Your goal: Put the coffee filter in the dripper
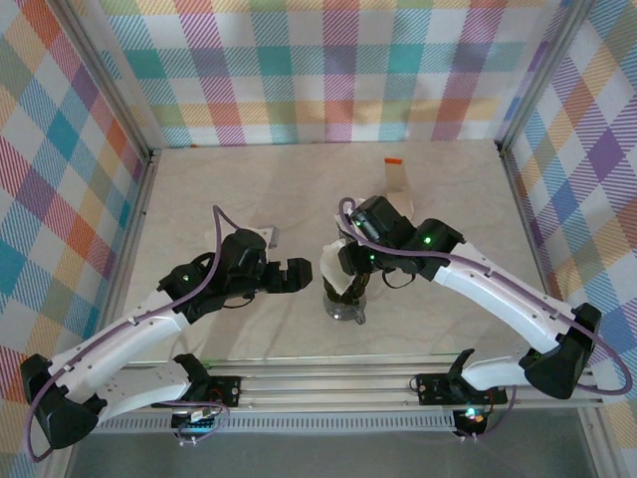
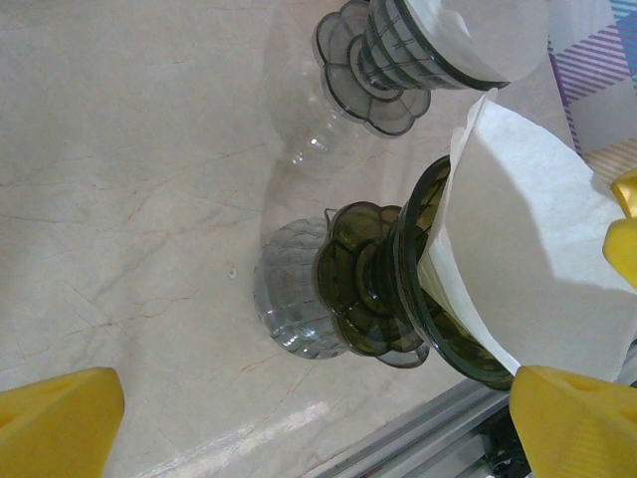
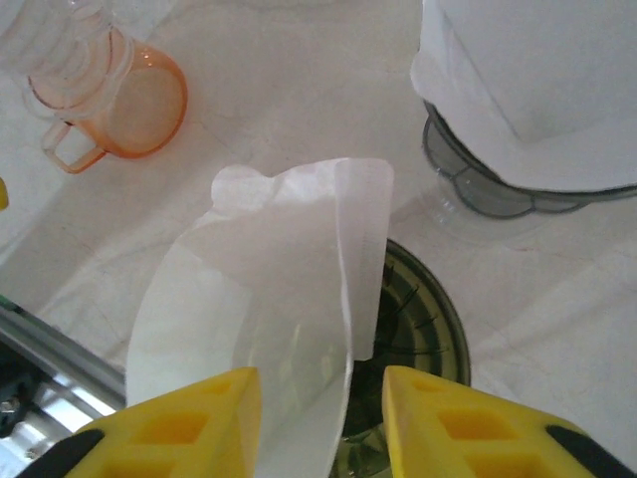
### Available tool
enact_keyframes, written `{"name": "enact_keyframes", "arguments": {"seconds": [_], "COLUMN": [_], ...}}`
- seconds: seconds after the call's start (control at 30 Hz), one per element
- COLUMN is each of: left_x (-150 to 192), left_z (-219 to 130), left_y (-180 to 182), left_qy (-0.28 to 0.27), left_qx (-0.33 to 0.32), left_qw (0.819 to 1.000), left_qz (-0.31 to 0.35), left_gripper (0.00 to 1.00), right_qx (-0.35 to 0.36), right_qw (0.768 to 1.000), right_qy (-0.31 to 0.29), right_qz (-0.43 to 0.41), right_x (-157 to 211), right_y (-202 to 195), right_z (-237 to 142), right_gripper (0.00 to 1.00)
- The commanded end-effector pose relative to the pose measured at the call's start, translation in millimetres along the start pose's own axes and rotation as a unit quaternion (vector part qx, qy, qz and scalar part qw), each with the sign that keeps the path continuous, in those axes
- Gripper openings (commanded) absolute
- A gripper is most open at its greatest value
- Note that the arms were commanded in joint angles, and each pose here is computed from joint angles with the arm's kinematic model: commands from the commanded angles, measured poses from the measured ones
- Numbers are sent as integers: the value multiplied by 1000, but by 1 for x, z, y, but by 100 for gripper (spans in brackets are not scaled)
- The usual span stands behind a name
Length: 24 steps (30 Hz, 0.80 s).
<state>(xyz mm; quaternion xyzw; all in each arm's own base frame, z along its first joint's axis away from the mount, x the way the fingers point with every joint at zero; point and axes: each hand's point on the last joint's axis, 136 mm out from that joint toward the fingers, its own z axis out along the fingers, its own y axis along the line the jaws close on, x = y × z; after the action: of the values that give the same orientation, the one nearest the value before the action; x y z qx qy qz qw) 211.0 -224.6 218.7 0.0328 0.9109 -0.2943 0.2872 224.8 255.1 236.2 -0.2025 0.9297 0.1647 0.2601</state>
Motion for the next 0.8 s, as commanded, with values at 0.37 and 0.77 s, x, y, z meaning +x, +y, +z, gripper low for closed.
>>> {"name": "enact_keyframes", "arguments": {"seconds": [0.37,0.77], "left_x": [-16,-14], "left_z": [7,27], "left_y": [-26,-35], "left_qy": [-6,13], "left_qx": [37,55], "left_qw": [999,998], "left_qz": [-6,-16], "left_gripper": [99,95], "right_qx": [60,132], "right_qw": [997,987], "right_qy": [-5,15], "right_qz": [-39,-92], "right_x": [2,16], "right_y": [-14,-21], "right_z": [5,20], "right_gripper": [0,0]}}
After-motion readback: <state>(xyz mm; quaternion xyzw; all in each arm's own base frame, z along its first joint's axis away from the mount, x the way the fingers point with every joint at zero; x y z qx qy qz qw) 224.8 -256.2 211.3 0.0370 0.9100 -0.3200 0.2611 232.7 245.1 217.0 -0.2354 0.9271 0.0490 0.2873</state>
